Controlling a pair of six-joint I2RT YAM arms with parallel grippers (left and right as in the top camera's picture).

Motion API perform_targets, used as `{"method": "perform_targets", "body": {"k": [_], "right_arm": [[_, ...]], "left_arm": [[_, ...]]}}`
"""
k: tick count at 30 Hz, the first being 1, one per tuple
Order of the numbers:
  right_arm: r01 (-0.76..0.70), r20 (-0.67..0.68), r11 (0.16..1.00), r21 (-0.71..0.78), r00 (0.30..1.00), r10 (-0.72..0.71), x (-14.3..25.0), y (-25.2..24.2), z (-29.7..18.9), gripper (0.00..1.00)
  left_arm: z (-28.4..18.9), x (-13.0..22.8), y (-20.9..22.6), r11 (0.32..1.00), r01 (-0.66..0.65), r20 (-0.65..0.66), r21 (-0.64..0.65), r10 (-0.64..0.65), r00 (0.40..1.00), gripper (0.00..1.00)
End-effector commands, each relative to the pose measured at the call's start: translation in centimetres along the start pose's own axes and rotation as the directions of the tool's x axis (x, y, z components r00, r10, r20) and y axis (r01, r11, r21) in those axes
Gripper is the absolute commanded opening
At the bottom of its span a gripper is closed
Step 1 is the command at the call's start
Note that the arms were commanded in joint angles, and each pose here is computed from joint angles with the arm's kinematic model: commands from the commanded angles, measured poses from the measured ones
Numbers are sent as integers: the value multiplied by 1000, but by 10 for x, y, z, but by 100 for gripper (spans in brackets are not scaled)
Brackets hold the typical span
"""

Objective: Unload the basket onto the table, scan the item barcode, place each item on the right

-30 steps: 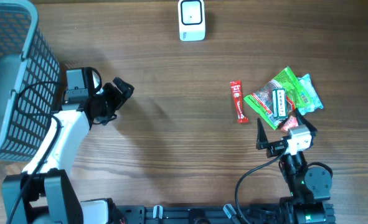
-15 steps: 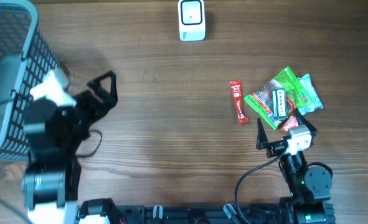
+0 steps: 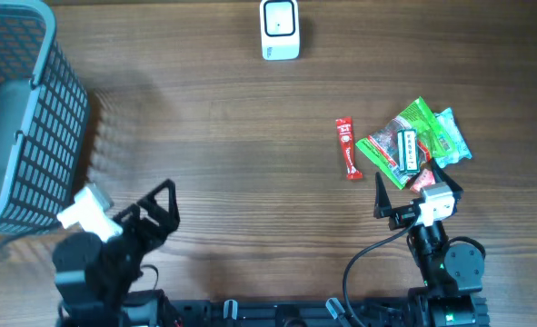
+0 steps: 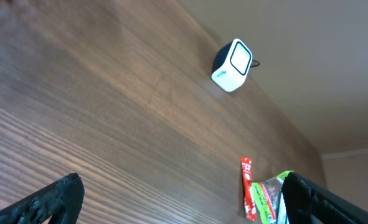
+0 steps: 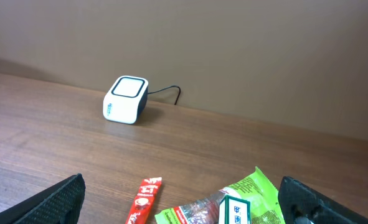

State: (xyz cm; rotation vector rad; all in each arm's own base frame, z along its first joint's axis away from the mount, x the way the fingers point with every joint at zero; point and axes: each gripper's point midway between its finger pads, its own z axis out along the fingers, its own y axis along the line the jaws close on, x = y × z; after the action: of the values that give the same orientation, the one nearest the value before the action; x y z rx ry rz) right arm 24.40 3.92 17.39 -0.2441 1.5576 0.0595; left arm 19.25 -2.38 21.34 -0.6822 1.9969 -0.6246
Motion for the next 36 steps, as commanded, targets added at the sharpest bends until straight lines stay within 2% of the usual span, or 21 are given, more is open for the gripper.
{"method": "perform_targets", "body": {"k": [1,4,9,12,17,19,25,32,36], "right_arm": [[14,15,1000,-9,1000,-13,-3,1,-1,100],[14,15,1000,-9,1000,-13,-3,1,-1,100],[14,15,1000,-9,1000,-13,-3,1,-1,100],[14,15,1000,-9,1000,-14,-3,1,-1,100],[14,15,1000,-9,1000,-13,-3,1,-1,100],[14,15,1000,-9,1000,-13,-3,1,-1,100],[14,15,1000,-9,1000,-14,-3,1,-1,100],[14,15,1000,-9,1000,-13,-3,1,-1,100],[14,15,1000,-9,1000,-14,-3,1,-1,100]], "left_arm": [[1,9,13,1000,-24,53,15,23,998,100],[4,-1,6,994,-58,147,90,45,988,100],[3,-29,-25,948,-172,360,266,67,930,100],[-3,-51,-40,917,-230,499,326,39,866,100],[-6,-65,-42,889,-273,626,367,-19,780,100],[0,-62,-36,891,-271,631,364,-22,775,100],[31,-42,-9,919,-229,575,319,4,818,100],[70,-5,44,984,-125,400,129,64,914,100],[69,-4,41,947,-316,416,57,265,870,100]]}}
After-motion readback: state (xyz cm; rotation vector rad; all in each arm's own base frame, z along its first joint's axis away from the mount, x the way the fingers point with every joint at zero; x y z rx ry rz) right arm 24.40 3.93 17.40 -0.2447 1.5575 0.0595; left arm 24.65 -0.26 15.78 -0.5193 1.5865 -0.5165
